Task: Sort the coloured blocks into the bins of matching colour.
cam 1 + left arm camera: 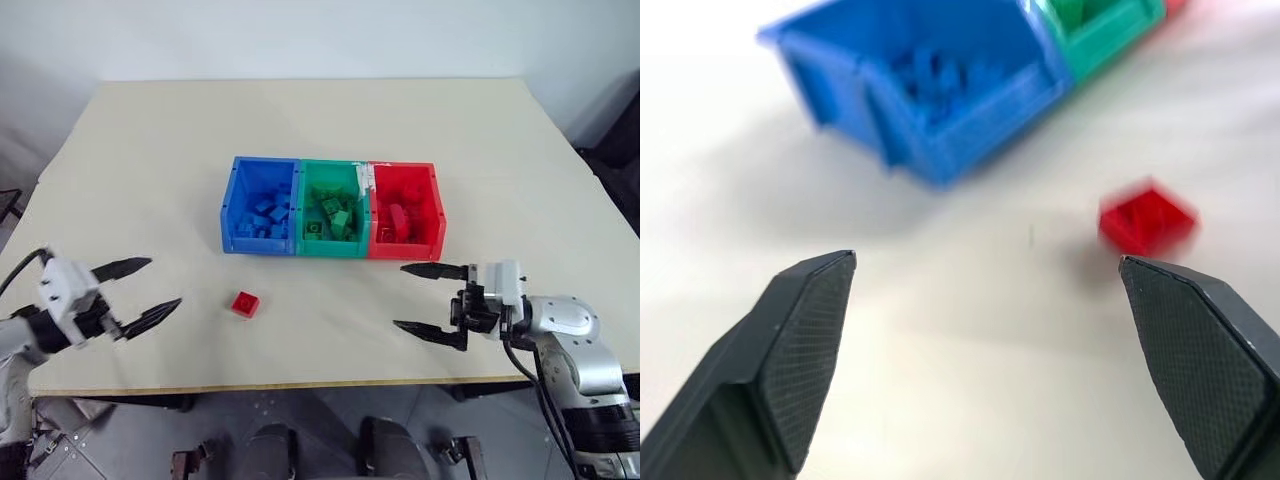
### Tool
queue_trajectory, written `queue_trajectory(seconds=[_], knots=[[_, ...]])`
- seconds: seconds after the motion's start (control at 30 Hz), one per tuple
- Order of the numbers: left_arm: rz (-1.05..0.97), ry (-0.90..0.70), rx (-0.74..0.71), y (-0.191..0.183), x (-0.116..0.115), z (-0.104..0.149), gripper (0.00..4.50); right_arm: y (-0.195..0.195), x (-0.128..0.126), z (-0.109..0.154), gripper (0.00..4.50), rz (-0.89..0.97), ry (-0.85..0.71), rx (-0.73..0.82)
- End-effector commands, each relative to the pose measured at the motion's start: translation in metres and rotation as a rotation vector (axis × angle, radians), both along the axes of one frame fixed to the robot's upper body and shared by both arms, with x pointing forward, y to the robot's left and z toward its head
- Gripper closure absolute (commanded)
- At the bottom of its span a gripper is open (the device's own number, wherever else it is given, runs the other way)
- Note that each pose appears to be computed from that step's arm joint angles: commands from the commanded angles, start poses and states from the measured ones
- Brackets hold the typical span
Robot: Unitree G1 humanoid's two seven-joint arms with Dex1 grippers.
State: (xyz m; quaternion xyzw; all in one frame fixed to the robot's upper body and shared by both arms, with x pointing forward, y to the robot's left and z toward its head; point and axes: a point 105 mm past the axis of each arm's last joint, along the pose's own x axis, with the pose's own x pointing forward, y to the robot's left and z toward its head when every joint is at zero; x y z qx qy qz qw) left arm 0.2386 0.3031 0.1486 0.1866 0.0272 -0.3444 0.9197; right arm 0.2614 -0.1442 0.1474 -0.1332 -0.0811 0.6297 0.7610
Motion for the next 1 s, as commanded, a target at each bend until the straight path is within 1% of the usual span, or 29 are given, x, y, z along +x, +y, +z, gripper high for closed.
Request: queue_trajectory(seconds=[0.03, 0.13, 0.2, 0.23, 0.3, 0.37, 0.4, 0.47, 0.5, 0.53, 0.6, 0.67, 0.73, 0.83, 1.0], knots=[[-0.031, -0.015, 0.027, -0.002, -0.006, 0.009, 0.03, -0.004, -0.002, 0.001, 0.0, 0.048, -0.01, -0.042], [-0.171, 0.074, 0.001, -0.029, -0.01, 0.003, 0.03, -0.01, 0.0, 0.001, 0.0, 0.038, -0.003, -0.062], [-0.252, 0.078, -0.003, -0.05, -0.003, 0.005, 0.03, -0.014, 0.001, 0.001, 0.0, 0.024, 0.001, -0.073], [-0.334, 0.074, 0.038, -0.067, 0.004, 0.003, 0.03, -0.017, 0.0, 0.0, 0.0, 0.014, 0.01, -0.082], [-0.443, 0.088, 0.12, -0.089, 0.016, -0.004, 0.03, -0.021, -0.002, -0.003, 0.0, 0.0, 0.031, -0.095], [-0.515, 0.113, 0.203, -0.101, 0.028, -0.012, 0.03, -0.026, -0.004, -0.006, 0.0, -0.014, 0.048, -0.107], [-0.564, 0.122, 0.275, -0.107, 0.036, -0.017, 0.03, -0.03, -0.007, -0.007, 0.0, -0.021, 0.054, -0.117], [-0.628, 0.135, 0.37, -0.112, 0.044, -0.023, 0.03, -0.034, -0.011, -0.008, 0.0, -0.028, 0.058, -0.132], [-0.647, 0.147, 0.392, -0.115, 0.051, -0.024, 0.03, -0.037, -0.013, -0.008, 0.0, -0.039, 0.059, -0.138], [-0.653, 0.168, 0.404, -0.117, 0.059, -0.025, 0.03, -0.04, -0.015, -0.008, 0.0, -0.051, 0.057, -0.143], [-0.663, 0.209, 0.433, -0.117, 0.067, -0.027, 0.03, -0.043, -0.017, -0.007, 0.0, -0.07, 0.056, -0.145], [-0.677, 0.212, 0.484, -0.116, 0.073, -0.03, 0.03, -0.045, -0.021, -0.008, 0.0, -0.094, 0.053, -0.142], [-0.681, 0.21, 0.498, -0.118, 0.079, -0.032, 0.03, -0.046, -0.024, -0.009, 0.0, -0.119, 0.052, -0.138], [-0.696, 0.242, 0.509, -0.118, 0.08, -0.037, 0.63, -0.045, -0.03, -0.01, 0.0, -0.143, 0.056, -0.128], [-0.72, 0.26, 0.5, -0.12, 0.076, -0.038, 2.07, -0.042, -0.033, -0.008, 0.0, -0.164, 0.055, -0.119]])
